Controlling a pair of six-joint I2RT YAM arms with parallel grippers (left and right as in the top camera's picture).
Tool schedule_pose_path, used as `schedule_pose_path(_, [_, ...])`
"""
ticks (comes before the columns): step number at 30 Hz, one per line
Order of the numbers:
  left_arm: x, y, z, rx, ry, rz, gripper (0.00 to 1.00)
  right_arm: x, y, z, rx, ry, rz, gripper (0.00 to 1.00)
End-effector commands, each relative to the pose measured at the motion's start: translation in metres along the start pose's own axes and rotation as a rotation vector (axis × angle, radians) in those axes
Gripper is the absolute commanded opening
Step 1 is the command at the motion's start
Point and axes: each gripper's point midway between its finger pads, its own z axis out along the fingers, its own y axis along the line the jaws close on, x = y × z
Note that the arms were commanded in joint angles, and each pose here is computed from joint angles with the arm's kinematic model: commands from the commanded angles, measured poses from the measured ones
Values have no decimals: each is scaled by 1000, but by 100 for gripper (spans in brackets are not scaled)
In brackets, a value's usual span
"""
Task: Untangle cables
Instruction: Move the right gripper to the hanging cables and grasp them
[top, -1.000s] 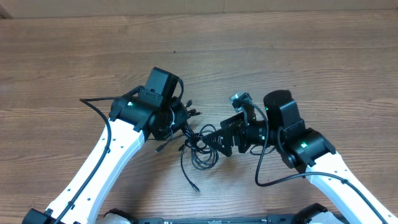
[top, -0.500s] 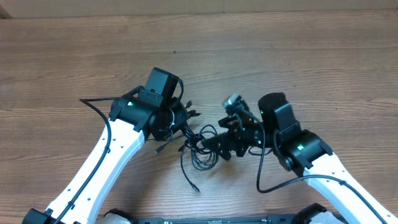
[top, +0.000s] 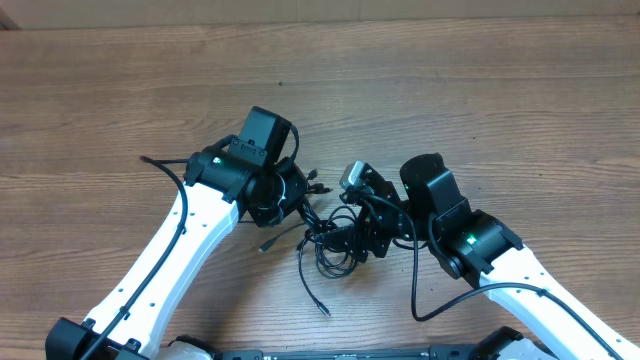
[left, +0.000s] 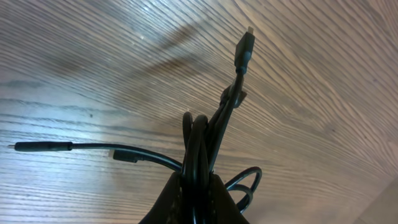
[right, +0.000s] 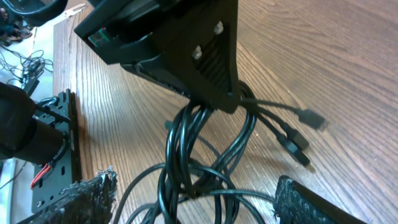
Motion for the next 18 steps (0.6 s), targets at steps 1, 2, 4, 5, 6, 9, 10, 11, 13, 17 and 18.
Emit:
schedule_pose_path(1, [7,-21,-6,79,42,-5,4,-12,0,-2,11,-26,-48,81])
schedule_pose_path(2, [9,-24,-7,93,53,-3,4,-12,-1,-1,11,-26,-48,81])
schedule_pose_path(4, [11,-28,-7,116,71,2,4,-11,-1,0,10,-21,-45,81])
schedule_pose_path(5, [12,-31,-8,127,76,4,4,-11,-1,0,9,-20,-43,81])
schedule_pose_path(6, [13,-32,-8,135,83,6,4,-9,-2,1,9,-15,-40,81])
schedule_pose_path(9, [13,-33,-8,138,83,7,4,-8,-3,3,8,-8,-35,81])
schedule_pose_path(10, [13,-33,-8,139,84,7,4,-7,-3,4,7,-8,-35,81])
schedule_pose_path(11, [14,-34,-8,142,90,7,4,-7,-4,4,7,-7,-34,81])
schedule_pose_path(13, [17,-35,-9,150,106,8,4,-7,-4,5,7,-7,-34,81])
schedule_pose_path(17, [20,-37,-9,162,126,9,4,-6,-5,6,6,-2,-30,77])
schedule_pose_path(18, [20,-37,-9,162,126,9,4,-5,-5,7,6,0,-29,73])
